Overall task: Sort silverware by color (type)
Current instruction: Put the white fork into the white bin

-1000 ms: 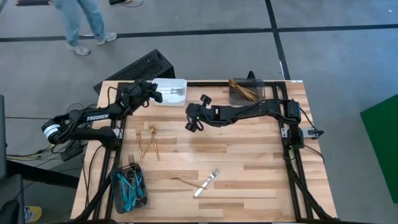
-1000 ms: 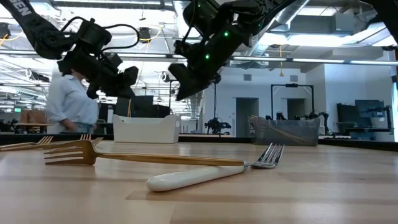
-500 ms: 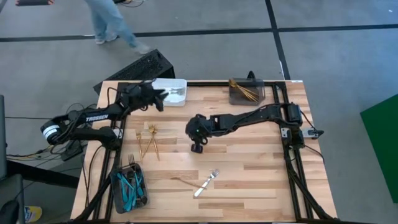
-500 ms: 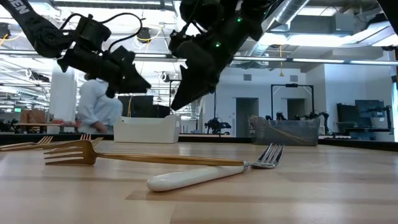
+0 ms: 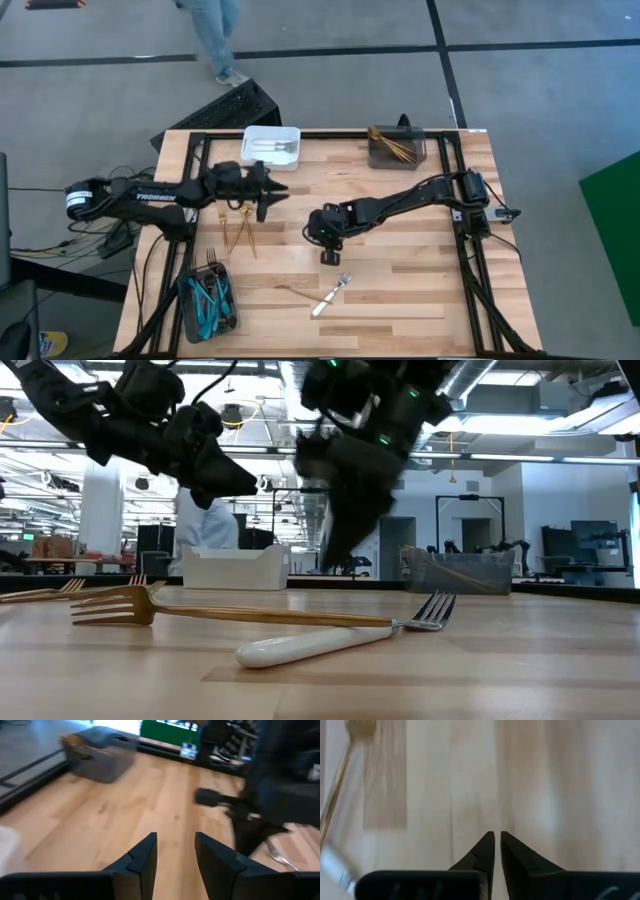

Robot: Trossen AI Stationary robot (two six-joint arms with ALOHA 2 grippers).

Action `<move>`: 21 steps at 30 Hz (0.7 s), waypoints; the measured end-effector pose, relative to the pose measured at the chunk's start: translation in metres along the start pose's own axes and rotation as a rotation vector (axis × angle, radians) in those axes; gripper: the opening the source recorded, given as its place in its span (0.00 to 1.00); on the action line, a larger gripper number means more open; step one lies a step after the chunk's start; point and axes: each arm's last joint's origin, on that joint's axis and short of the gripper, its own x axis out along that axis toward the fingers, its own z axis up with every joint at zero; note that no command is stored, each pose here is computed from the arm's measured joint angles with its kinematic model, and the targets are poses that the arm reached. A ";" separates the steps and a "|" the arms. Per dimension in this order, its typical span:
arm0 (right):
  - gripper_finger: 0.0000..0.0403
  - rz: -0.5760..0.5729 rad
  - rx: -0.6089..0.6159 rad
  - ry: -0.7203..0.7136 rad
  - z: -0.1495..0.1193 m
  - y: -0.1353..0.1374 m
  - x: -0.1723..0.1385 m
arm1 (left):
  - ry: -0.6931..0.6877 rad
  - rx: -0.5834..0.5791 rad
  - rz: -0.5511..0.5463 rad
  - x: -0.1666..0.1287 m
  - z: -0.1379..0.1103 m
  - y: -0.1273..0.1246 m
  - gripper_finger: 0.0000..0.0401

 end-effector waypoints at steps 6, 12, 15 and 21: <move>0.24 0.106 0.145 0.101 -0.040 0.002 0.015 | 0.012 0.041 -0.026 0.004 -0.004 -0.026 0.29; 0.43 0.096 0.256 0.119 -0.061 0.012 0.007 | 0.003 0.062 0.034 0.005 -0.007 -0.041 0.29; 0.52 0.055 0.288 0.093 -0.067 0.018 -0.006 | 0.001 0.067 0.033 0.005 -0.008 -0.045 0.29; 0.58 0.023 0.310 -0.021 -0.081 0.033 -0.035 | 0.005 0.057 0.017 0.005 -0.009 -0.051 0.29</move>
